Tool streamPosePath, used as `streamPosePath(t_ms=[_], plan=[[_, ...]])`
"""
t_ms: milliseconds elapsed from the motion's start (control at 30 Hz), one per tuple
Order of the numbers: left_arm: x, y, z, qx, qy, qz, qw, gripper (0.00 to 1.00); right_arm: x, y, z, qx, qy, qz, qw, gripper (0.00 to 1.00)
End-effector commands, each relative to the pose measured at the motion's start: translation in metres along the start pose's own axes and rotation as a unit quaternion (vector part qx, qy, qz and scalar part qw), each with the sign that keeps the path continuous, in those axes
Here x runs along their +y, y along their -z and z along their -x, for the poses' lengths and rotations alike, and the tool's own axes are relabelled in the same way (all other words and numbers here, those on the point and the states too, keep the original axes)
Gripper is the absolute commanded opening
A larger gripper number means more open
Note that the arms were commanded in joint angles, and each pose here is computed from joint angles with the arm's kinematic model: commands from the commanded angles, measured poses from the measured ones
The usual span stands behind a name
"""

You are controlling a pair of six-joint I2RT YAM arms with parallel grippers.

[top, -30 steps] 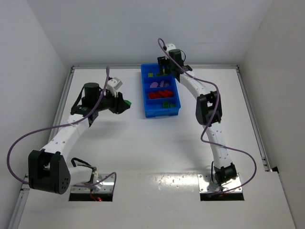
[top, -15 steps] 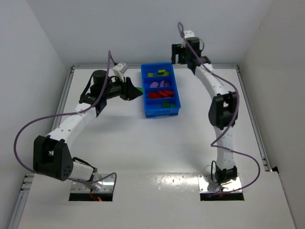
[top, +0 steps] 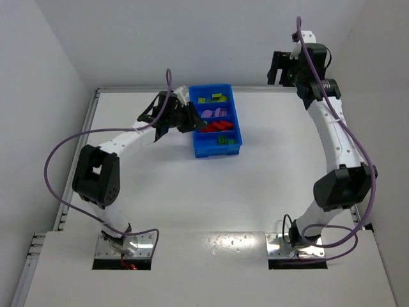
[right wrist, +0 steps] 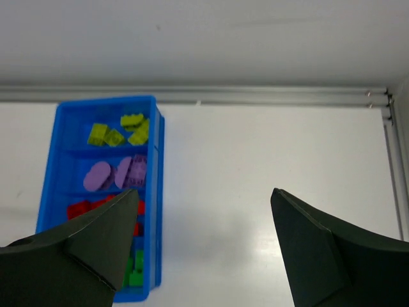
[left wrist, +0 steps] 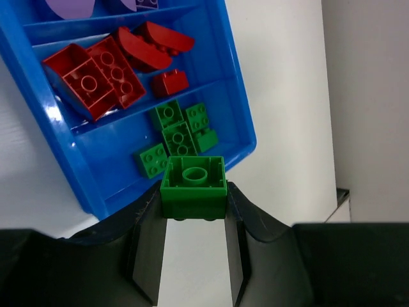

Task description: Sort the legos into containers by color

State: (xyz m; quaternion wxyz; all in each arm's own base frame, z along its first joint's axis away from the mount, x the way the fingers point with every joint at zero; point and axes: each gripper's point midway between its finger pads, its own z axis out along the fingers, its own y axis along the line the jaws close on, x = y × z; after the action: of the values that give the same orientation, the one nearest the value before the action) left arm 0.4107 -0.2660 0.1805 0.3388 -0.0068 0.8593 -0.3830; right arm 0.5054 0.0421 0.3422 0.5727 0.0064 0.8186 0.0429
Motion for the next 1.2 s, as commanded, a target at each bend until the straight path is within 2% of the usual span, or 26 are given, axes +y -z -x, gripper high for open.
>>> streamPosePath(t_ms=[0,167,400,467,600,667,800,900,933,1000,1033,1133,1167], plan=[[-0.02,-0.008,0.023,-0.028,0.04,0.012,0.999,0.0,-0.01,0.005,-0.035,0.05,-0.01,-0.008,0.999,0.84],[-0.024,-0.025,0.007,-0.01,0.022,0.028,0.999,0.0,-0.022,0.011,-0.039,0.055,-0.012,-0.012,0.998,0.84],[-0.01,-0.046,-0.03,0.034,0.016,0.05,0.998,0.0,-0.031,0.008,-0.041,0.064,-0.019,-0.012,0.998,0.84],[-0.006,-0.049,-0.03,0.032,0.008,0.053,0.998,0.0,-0.031,0.008,-0.041,0.064,-0.019,-0.012,0.998,0.84],[0.006,-0.059,-0.042,0.04,0.005,0.067,0.997,0.23,-0.037,0.005,-0.044,0.069,-0.028,-0.011,0.997,0.84],[0.011,-0.066,-0.042,0.039,-0.001,0.072,0.997,0.27,-0.035,0.005,-0.044,0.069,-0.029,-0.007,0.997,0.84],[0.006,-0.077,-0.038,0.038,-0.014,0.065,0.997,0.42,-0.038,0.005,-0.048,0.073,-0.036,-0.007,0.997,0.84],[0.004,-0.083,-0.044,0.047,-0.02,0.06,0.997,0.58,-0.043,0.005,-0.048,0.073,-0.038,-0.012,0.997,0.84],[-0.002,-0.083,-0.044,0.047,-0.023,0.055,0.997,0.7,-0.043,0.007,-0.049,0.073,-0.038,-0.012,0.997,0.84],[-0.002,-0.083,-0.044,0.047,-0.028,0.055,0.997,0.75,-0.042,0.007,-0.053,0.078,-0.039,-0.008,0.996,0.84],[-0.007,-0.082,-0.043,0.043,-0.037,0.052,0.997,0.83,-0.042,0.006,-0.053,0.078,-0.039,-0.008,0.996,0.84],[-0.018,-0.073,-0.033,0.026,-0.064,0.049,0.996,0.87,-0.045,0.008,-0.058,0.083,-0.042,-0.008,0.996,0.84],[-0.036,-0.064,-0.021,0.005,-0.079,0.036,0.996,0.87,-0.042,0.007,-0.059,0.082,-0.042,-0.001,0.996,0.84]])
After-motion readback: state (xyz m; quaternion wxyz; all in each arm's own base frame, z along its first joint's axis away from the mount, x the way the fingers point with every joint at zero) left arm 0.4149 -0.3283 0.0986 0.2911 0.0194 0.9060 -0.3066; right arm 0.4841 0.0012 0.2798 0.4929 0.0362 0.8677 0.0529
